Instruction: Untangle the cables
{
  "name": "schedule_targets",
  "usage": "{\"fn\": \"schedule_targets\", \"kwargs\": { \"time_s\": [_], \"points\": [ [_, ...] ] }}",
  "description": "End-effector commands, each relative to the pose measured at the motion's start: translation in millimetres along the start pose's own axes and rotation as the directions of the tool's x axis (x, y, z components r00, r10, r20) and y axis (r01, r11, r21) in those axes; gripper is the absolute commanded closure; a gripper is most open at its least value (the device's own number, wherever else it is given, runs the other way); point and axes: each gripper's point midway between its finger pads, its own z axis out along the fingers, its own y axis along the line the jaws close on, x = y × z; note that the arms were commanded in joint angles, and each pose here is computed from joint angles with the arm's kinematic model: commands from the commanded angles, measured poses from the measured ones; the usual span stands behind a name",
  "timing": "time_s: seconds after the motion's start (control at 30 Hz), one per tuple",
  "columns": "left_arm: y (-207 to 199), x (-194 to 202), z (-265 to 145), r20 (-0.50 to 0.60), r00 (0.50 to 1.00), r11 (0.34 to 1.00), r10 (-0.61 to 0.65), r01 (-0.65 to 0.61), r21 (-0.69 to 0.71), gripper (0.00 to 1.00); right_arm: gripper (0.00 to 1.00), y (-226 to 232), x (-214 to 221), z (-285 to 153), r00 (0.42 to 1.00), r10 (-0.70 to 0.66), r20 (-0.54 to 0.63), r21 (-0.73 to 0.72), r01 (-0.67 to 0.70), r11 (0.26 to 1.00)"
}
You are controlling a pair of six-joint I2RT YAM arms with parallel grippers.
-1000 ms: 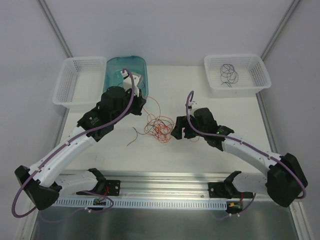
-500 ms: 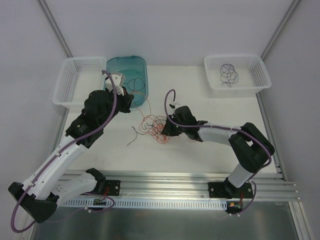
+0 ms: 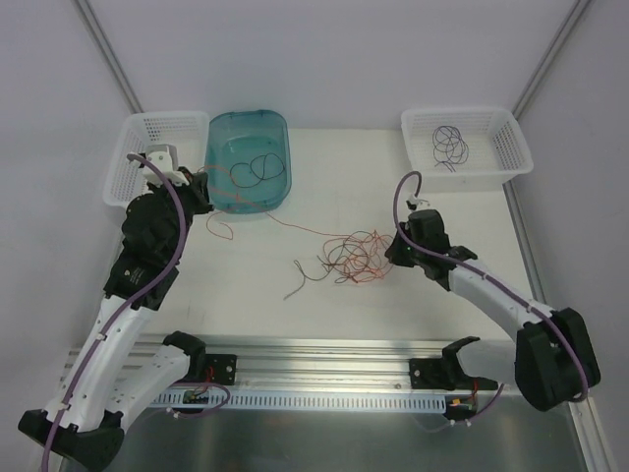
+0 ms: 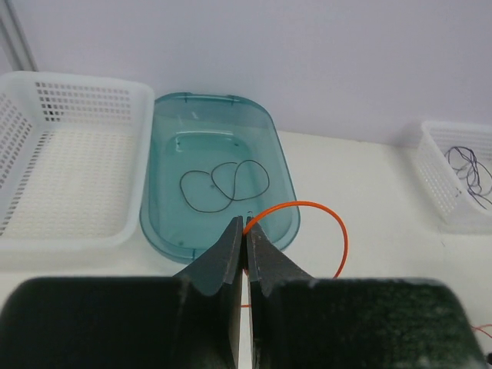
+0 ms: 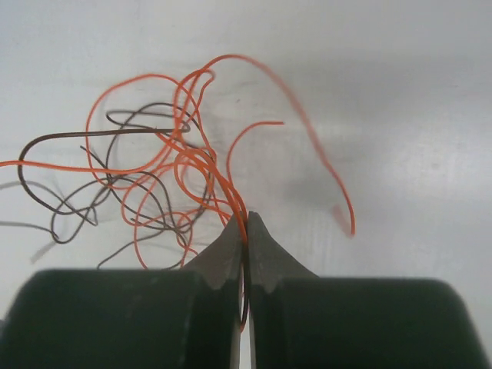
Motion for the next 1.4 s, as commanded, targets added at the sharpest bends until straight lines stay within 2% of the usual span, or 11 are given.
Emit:
{"fn": "schedule_targets", "kwargs": {
  "time_s": [0.0, 0.17, 0.23, 0.33, 0.37, 0.43, 0.47, 0.67, 0.87, 1.2, 1.37],
  "points": [
    [23, -24, -3, 0.105, 0.994, 0.995, -0.012, 0.022, -0.101, 1.00, 0.99, -32, -12, -32, 0.997, -0.066, 0.037, 0.120, 0.061, 0.991],
    [38, -29, -8, 0.133, 0.991, 0.989, -0.002, 0.022, -0.149, 1.00, 0.95, -40, -29, -55, 0.993, -0.099, 0.067, 0.167, 0.087, 0.982],
    [36, -26, -8, 0.125, 0.992, 0.991, 0.008, 0.009, -0.133, 1.00, 0.87, -35, -30, -59, 0.992, -0.109, 0.067, 0.144, 0.098, 0.985],
    [25, -19, -4, 0.101, 0.995, 0.997, 0.010, -0.002, -0.072, 1.00, 0.65, -22, -25, -61, 0.992, -0.122, 0.033, 0.077, 0.119, 0.990],
    [22, -19, -3, 0.097, 0.995, 0.998, 0.011, -0.006, -0.056, 1.00, 0.53, -20, -25, -62, 0.992, -0.124, 0.028, 0.066, 0.122, 0.990],
    [10, -16, -2, 0.082, 0.997, 1.000, 0.012, -0.013, 0.005, 1.00, 0.45, -4, -25, -68, 0.988, -0.151, 0.028, -0.004, 0.151, 0.989],
    [7, -15, -1, 0.076, 0.997, 1.000, 0.011, -0.013, 0.021, 1.00, 0.38, 0, -24, -71, 0.987, -0.160, 0.026, -0.015, 0.161, 0.987],
    [0, -20, -1, 0.096, 0.995, 0.998, 0.006, -0.011, 0.060, 1.00, 0.36, 58, -38, -97, 0.955, -0.278, 0.104, -0.127, 0.290, 0.948],
    [1, -16, -1, 0.094, 0.996, 0.998, 0.006, -0.012, 0.058, 1.00, 0.35, 91, -54, -109, 0.918, -0.339, 0.206, -0.083, 0.361, 0.929],
    [6, -16, -1, 0.099, 0.995, 0.999, 0.012, -0.015, 0.035, 1.00, 0.37, 122, 8, -35, 0.944, -0.330, -0.010, -0.193, 0.322, 0.927],
    [12, -15, -1, 0.101, 0.995, 1.000, 0.025, -0.025, 0.003, 1.00, 0.41, 118, 28, 12, 0.947, -0.313, -0.076, -0.155, 0.299, 0.942]
  ]
}}
